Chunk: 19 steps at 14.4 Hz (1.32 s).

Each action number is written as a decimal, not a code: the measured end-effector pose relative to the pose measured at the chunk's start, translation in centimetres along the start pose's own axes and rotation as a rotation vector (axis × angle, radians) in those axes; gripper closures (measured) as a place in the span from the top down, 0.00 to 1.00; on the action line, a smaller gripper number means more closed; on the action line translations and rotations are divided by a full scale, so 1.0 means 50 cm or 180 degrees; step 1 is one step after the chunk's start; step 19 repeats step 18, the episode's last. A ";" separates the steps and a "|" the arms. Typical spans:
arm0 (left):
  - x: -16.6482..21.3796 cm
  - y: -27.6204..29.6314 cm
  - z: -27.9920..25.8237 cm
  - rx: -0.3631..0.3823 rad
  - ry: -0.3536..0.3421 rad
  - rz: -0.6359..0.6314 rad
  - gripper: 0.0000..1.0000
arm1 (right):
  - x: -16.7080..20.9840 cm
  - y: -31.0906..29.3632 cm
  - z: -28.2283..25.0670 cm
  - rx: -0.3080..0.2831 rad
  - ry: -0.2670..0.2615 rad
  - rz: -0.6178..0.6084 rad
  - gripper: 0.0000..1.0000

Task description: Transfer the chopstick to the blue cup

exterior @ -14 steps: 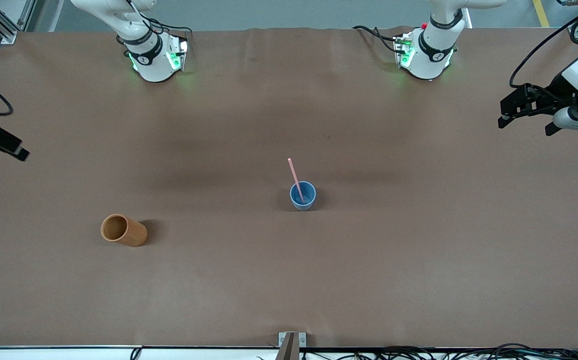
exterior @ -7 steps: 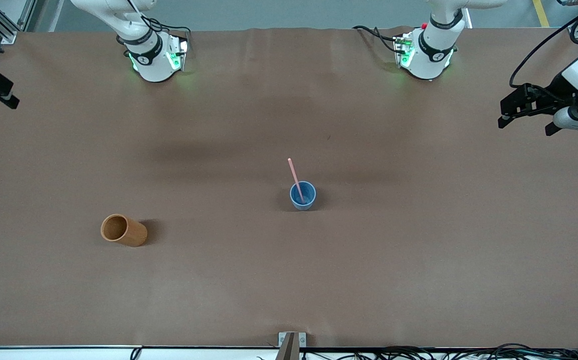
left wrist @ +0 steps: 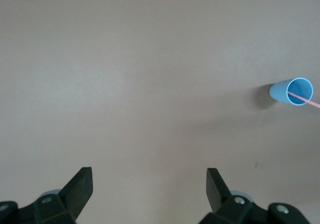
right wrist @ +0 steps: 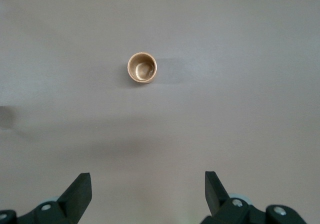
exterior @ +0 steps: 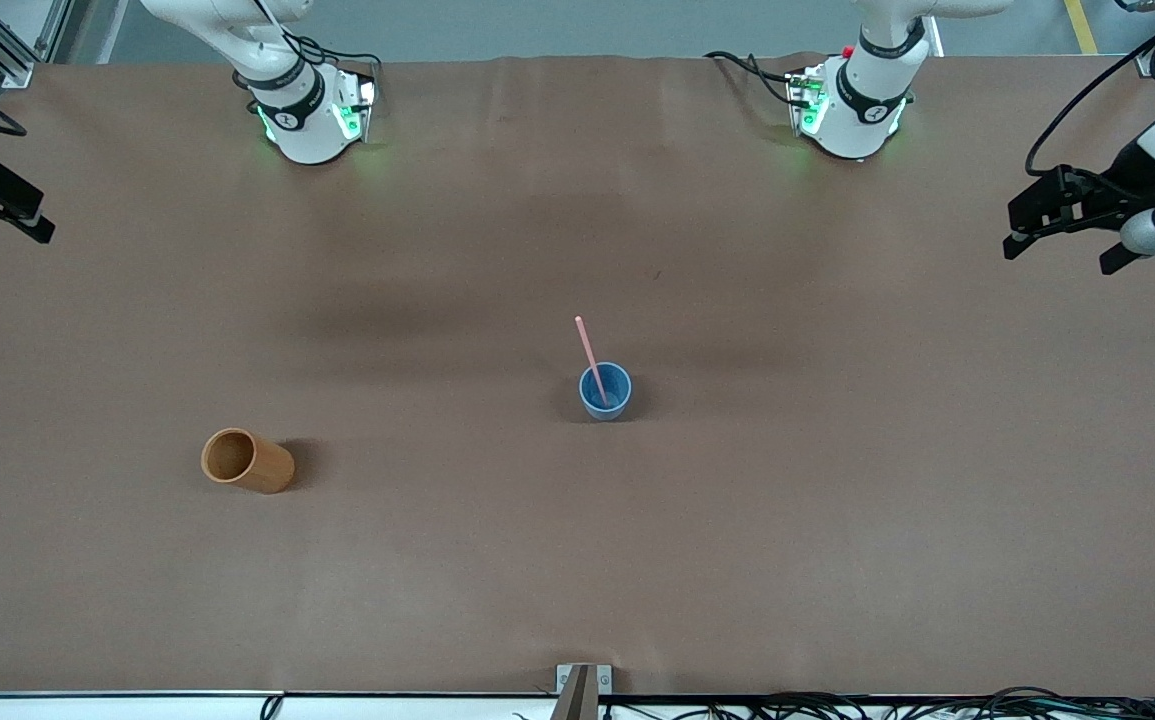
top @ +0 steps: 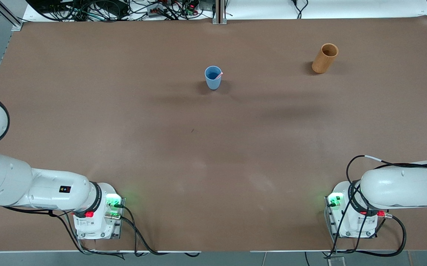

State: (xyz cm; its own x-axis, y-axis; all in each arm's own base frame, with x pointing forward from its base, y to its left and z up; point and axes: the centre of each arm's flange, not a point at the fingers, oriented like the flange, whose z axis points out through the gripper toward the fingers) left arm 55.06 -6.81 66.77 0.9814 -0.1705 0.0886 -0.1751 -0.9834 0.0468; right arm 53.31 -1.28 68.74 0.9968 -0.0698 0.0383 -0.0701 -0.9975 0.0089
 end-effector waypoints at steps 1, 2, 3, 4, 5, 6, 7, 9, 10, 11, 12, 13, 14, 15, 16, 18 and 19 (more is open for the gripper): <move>0.002 0.000 -0.003 0.0000 0.0000 0.0001 1.00 | 0.002 -0.001 0.000 0.0007 0.0002 -0.0003 1.00; 0.004 0.000 -0.002 0.0000 -0.0003 0.0000 1.00 | 0.003 -0.001 0.001 0.0013 -0.0001 -0.0006 1.00; 0.005 -0.001 0.000 -0.0001 -0.0010 0.0000 1.00 | 0.004 -0.002 0.003 0.0015 -0.0008 -0.0010 1.00; 0.006 -0.001 0.002 -0.0001 -0.0016 0.0000 1.00 | 0.006 -0.003 0.007 0.0017 -0.0020 -0.0014 1.00; 0.007 -0.001 0.004 -0.0002 -0.0022 -0.0001 1.00 | 0.007 -0.004 0.012 0.0019 -0.0035 -0.0019 1.00; 0.008 -0.001 0.005 -0.0002 -0.0025 -0.0001 1.00 | 0.009 -0.004 0.016 0.0019 -0.0050 -0.0021 1.00; 0.008 -0.001 0.006 -0.0002 -0.0027 -0.0001 1.00 | 0.010 -0.004 0.021 0.0019 -0.0062 -0.0022 1.00; 0.008 -0.001 0.006 -0.0002 -0.0026 -0.0001 1.00 | 0.015 -0.005 0.032 0.0021 -0.0042 -0.0025 1.00; 0.008 -0.001 0.005 -0.0002 -0.0024 -0.0001 1.00 | 0.018 -0.005 0.037 0.0021 -0.0041 -0.0026 1.00; 0.008 -0.001 0.005 -0.0002 -0.0023 -0.0001 1.00 | 0.019 -0.005 0.040 0.0021 -0.0045 -0.0026 1.00; 0.008 -0.001 0.004 -0.0002 -0.0022 -0.0001 1.00 | 0.019 -0.005 0.043 0.0021 -0.0048 -0.0027 1.00; 0.008 -0.001 0.004 -0.0002 -0.0021 -0.0001 1.00 | 0.019 -0.005 0.044 0.0021 -0.0050 -0.0027 1.00; 0.008 -0.001 0.004 -0.0002 -0.0022 -0.0001 1.00 | 0.019 -0.005 0.044 0.0021 -0.0051 -0.0027 1.00; 0.008 -0.001 0.005 -0.0002 -0.0024 -0.0001 1.00 | 0.019 -0.005 0.044 0.0021 -0.0052 -0.0027 1.00; 0.008 -0.001 0.005 -0.0002 -0.0025 -0.0001 1.00 | 0.019 -0.005 0.044 0.0021 -0.0053 -0.0027 1.00; 0.008 -0.001 0.005 -0.0002 -0.0026 -0.0001 1.00 | 0.019 -0.005 0.044 0.0021 -0.0054 -0.0027 1.00; 0.008 -0.001 0.005 -0.0002 -0.0026 -0.0001 1.00 | 0.019 -0.005 0.044 0.0021 -0.0054 -0.0027 1.00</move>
